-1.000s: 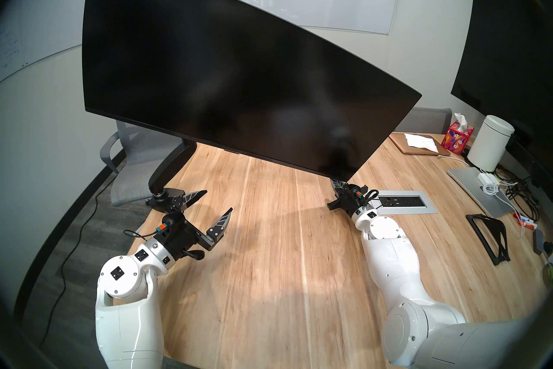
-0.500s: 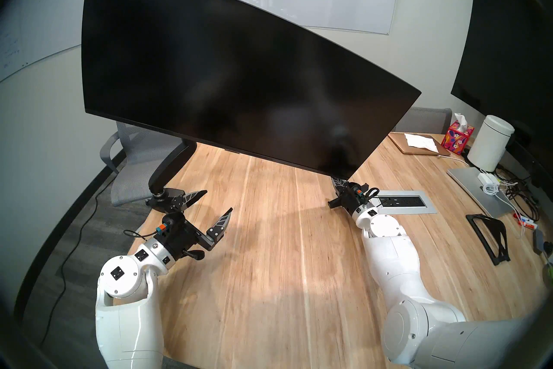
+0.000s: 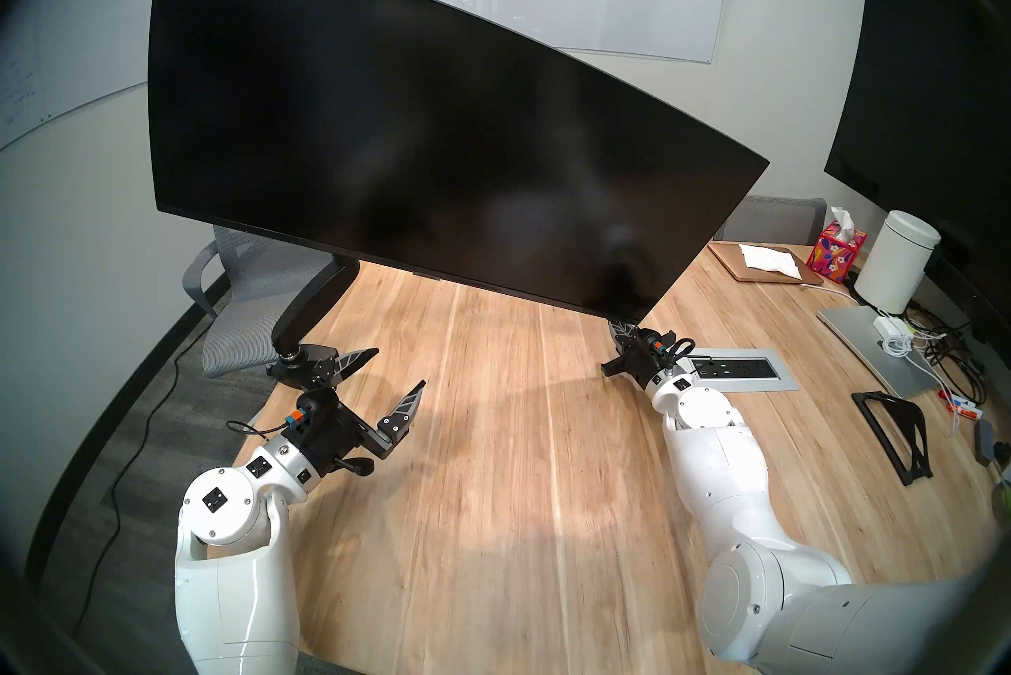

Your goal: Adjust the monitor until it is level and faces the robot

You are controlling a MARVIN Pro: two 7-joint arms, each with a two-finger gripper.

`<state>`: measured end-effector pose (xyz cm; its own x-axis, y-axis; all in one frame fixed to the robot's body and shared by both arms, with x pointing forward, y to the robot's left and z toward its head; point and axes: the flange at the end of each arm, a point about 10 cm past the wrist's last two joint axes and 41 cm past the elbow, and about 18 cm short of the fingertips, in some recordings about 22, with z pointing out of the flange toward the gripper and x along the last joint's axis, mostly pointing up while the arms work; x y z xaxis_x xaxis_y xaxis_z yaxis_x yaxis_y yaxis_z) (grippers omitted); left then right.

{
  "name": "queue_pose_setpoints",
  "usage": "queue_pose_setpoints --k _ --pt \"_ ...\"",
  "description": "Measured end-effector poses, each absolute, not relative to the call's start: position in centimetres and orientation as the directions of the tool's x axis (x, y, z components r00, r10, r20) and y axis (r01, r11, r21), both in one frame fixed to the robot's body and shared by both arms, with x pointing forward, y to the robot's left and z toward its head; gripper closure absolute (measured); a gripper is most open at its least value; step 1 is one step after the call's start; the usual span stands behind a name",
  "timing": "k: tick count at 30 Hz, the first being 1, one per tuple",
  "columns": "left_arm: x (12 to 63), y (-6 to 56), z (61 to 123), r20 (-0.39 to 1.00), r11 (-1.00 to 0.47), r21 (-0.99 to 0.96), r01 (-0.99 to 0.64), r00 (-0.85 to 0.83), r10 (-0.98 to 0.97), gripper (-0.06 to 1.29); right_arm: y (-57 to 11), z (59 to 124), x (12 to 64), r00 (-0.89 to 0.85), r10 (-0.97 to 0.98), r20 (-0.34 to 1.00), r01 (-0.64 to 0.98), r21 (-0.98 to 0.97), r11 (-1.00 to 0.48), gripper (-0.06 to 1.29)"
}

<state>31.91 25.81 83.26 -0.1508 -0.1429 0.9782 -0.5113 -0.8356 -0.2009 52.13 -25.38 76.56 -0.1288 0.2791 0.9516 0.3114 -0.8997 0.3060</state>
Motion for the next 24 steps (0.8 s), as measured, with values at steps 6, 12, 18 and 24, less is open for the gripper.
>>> queue_pose_setpoints --k 6,12,18,24 --pt "31.9 25.8 83.3 0.978 -0.836 -0.201 -0.511 -0.151 -0.143 -0.04 -25.2 76.9 52.4 -0.133 0.279 0.951 0.309 0.307 -0.9 1.25" --pt "31.9 25.8 83.2 0.978 -0.835 -0.201 -0.512 -0.151 -0.143 -0.04 -24.9 77.2 52.7 -0.138 0.278 0.951 0.31 0.308 -0.899 1.25" --pt "31.9 25.8 83.2 0.978 -0.835 -0.201 -0.512 -0.151 -0.142 -0.04 -24.7 77.6 53.0 -0.143 0.277 0.95 0.308 0.309 -0.9 1.25" --pt "31.9 25.8 83.2 0.978 -0.835 -0.201 -0.512 -0.151 -0.143 -0.04 -24.6 77.8 53.1 -0.147 0.276 0.95 0.304 0.309 -0.901 1.25"
